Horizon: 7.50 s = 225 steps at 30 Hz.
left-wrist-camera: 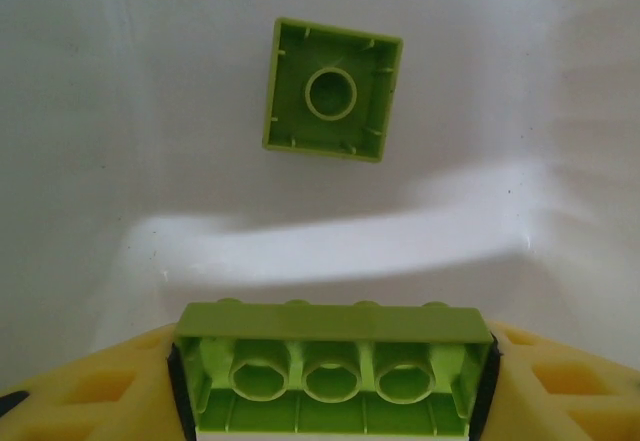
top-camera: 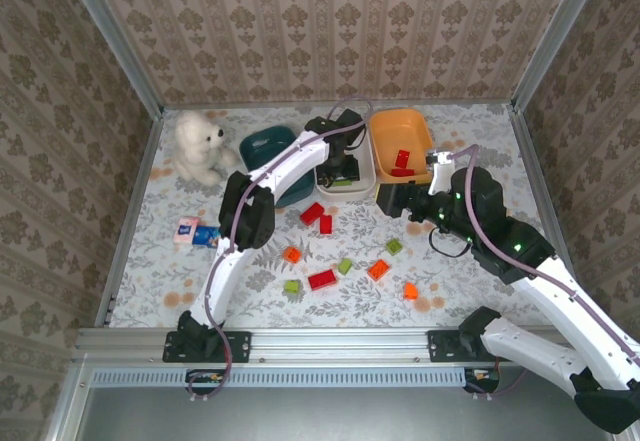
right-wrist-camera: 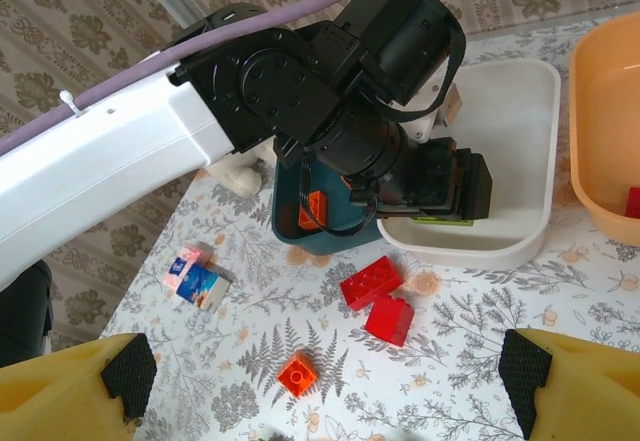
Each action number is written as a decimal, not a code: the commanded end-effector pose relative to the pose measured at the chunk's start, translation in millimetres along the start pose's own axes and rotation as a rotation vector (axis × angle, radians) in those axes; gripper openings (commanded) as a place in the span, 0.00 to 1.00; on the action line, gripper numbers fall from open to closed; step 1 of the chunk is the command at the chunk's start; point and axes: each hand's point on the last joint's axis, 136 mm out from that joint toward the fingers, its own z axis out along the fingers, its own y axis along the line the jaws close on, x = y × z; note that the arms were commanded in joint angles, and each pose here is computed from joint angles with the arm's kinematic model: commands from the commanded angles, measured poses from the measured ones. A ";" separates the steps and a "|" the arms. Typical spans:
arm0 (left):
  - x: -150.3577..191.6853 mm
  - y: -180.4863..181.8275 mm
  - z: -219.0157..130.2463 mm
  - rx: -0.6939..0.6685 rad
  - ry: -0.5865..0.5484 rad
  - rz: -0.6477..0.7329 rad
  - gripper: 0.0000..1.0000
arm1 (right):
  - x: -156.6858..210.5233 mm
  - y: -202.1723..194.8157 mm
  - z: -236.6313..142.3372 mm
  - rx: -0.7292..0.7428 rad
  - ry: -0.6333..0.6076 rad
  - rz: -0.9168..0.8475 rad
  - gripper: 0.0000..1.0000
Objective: Sort the legos into containers by color
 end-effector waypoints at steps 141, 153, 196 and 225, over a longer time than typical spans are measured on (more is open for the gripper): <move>120.2 63.7 -202.8 0.552 -0.388 0.166 0.89 | 24.8 -329.5 215.1 0.951 0.701 -0.067 0.32; 142.9 29.5 -181.3 0.540 -0.261 0.393 0.90 | -41.4 -272.8 212.5 0.882 0.532 -0.136 0.70; 310.5 -147.4 -8.5 0.284 0.131 1.369 0.89 | -37.2 -39.9 -142.2 0.250 -0.147 0.140 0.87; 300.4 -156.3 -5.8 0.275 0.091 1.292 0.19 | -39.2 -45.7 -111.9 0.259 -0.068 0.125 0.86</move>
